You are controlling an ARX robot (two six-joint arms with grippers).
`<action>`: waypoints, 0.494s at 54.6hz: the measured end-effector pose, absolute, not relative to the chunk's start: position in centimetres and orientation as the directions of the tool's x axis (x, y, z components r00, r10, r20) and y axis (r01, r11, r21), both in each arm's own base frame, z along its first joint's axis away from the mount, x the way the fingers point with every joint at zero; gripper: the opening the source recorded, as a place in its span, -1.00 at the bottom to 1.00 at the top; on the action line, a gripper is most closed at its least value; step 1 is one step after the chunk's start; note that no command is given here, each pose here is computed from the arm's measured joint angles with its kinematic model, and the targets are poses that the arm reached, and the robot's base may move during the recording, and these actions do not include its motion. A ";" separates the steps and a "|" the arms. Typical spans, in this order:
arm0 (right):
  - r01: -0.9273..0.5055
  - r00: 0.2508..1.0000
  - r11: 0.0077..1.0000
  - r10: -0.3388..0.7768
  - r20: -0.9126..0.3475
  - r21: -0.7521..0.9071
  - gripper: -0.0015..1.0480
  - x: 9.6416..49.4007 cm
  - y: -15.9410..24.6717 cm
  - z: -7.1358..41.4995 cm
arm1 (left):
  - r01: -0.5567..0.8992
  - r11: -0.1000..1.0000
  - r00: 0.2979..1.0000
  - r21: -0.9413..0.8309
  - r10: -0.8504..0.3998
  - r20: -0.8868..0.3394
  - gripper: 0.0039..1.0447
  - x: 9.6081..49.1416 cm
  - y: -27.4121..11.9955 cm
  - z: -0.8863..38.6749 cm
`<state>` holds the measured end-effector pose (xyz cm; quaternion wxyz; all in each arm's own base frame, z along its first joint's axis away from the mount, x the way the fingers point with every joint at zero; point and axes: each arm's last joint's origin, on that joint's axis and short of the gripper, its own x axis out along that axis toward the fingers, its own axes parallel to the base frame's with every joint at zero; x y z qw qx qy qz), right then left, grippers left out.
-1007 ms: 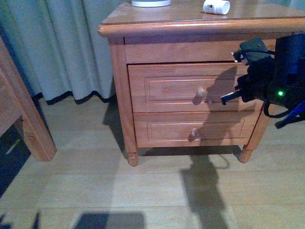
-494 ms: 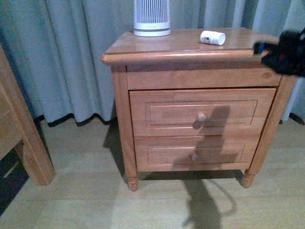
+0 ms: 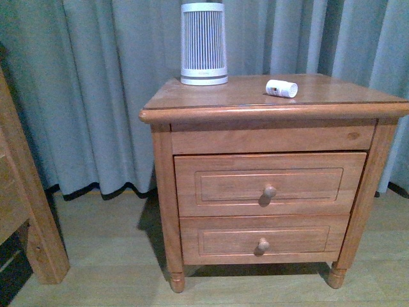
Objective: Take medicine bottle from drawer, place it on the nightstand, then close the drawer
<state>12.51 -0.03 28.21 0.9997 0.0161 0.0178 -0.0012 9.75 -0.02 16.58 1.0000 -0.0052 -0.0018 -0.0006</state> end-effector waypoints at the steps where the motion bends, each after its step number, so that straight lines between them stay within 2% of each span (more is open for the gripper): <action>1: 0.002 1.000 1.000 -0.002 -0.029 0.028 -0.94 12.1 0.0 27.6 | 0.001 1.000 1.000 -0.010 -0.001 0.004 0.88 9.7 0.0 16.6; 7: 0.001 1.000 1.000 -0.001 0.000 0.015 -0.94 11.0 0.0 25.3 | 0.001 1.000 1.000 -0.010 -0.001 0.004 0.88 9.7 0.0 16.6; 16: 0.002 1.000 1.000 -0.002 -0.028 0.007 -0.94 10.2 0.0 22.5 | 0.001 1.000 1.000 -0.010 -0.001 0.004 0.88 9.7 0.0 16.6; 27: 0.001 1.000 1.000 -0.001 -0.010 0.006 -0.94 9.8 0.0 20.5 | 0.001 1.000 1.000 -0.010 -0.001 0.004 0.88 9.7 0.0 16.6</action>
